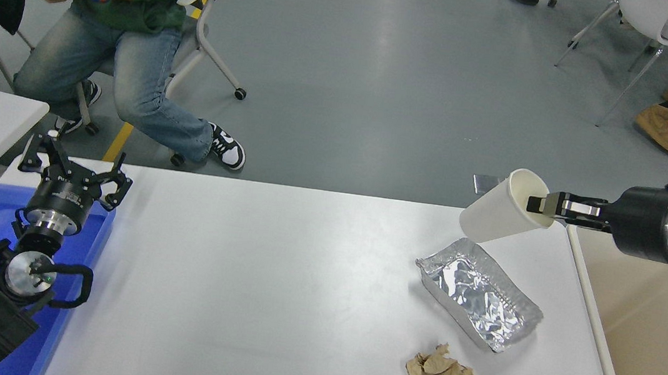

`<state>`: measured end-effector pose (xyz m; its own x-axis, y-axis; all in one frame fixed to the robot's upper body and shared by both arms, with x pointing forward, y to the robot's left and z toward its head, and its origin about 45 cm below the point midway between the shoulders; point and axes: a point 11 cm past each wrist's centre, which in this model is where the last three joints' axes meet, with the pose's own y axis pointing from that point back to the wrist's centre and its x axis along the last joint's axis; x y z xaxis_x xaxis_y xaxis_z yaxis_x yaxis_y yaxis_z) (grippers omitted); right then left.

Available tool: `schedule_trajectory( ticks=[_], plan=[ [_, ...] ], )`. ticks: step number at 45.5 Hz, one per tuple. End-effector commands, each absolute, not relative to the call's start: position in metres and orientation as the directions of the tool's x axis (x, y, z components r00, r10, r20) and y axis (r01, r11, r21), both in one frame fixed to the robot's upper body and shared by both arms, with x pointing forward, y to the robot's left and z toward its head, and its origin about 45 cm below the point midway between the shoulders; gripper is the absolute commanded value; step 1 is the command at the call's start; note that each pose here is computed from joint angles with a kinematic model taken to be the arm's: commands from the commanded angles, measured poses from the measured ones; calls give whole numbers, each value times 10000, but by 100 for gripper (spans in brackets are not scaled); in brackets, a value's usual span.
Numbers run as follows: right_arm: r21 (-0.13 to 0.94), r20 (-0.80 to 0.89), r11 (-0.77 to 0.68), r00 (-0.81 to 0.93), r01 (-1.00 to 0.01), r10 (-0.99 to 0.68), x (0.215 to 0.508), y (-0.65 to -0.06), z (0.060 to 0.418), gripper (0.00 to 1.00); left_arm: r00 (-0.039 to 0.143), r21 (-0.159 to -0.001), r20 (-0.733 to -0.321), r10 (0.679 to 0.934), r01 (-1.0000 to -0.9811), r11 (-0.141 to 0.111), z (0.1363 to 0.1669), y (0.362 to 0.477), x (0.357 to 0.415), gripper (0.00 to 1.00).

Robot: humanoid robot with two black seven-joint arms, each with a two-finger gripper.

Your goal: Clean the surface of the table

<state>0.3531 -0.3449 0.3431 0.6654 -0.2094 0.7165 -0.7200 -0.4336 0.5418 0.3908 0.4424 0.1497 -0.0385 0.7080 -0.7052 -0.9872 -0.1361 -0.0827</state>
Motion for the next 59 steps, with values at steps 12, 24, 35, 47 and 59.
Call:
schedule_trajectory(
  ticks=[12,24,35,47,59],
  plan=[
    [5319,7216,-3154,6156,-7859,-3168,3249,-4333,3495,0,-383,-828,-7050,7082,-9872,-1359,1497,4424,3908,100],
    [5370,7253,-2413,5884,-8084,-3573,3155,-4740,3433,0,-383,-828,-7050,7082,-9873,-1359,1497,4424,3908,100],
    [5508,7312,-1551,5637,-8201,-3841,3138,-5102,3174,0,-383,-818,-7050,7082,-9875,-1349,1496,4423,3908,100],
    [5677,7120,-669,5302,-8205,-4605,3158,-5555,2783,0,-383,-828,-7050,7082,-9872,-1359,1497,4424,3908,100],
    [5944,7078,35,5211,-8042,-4769,3114,-5865,2382,0,-379,-825,-7059,7073,-9874,-1353,1494,4417,3909,100]
  ],
)
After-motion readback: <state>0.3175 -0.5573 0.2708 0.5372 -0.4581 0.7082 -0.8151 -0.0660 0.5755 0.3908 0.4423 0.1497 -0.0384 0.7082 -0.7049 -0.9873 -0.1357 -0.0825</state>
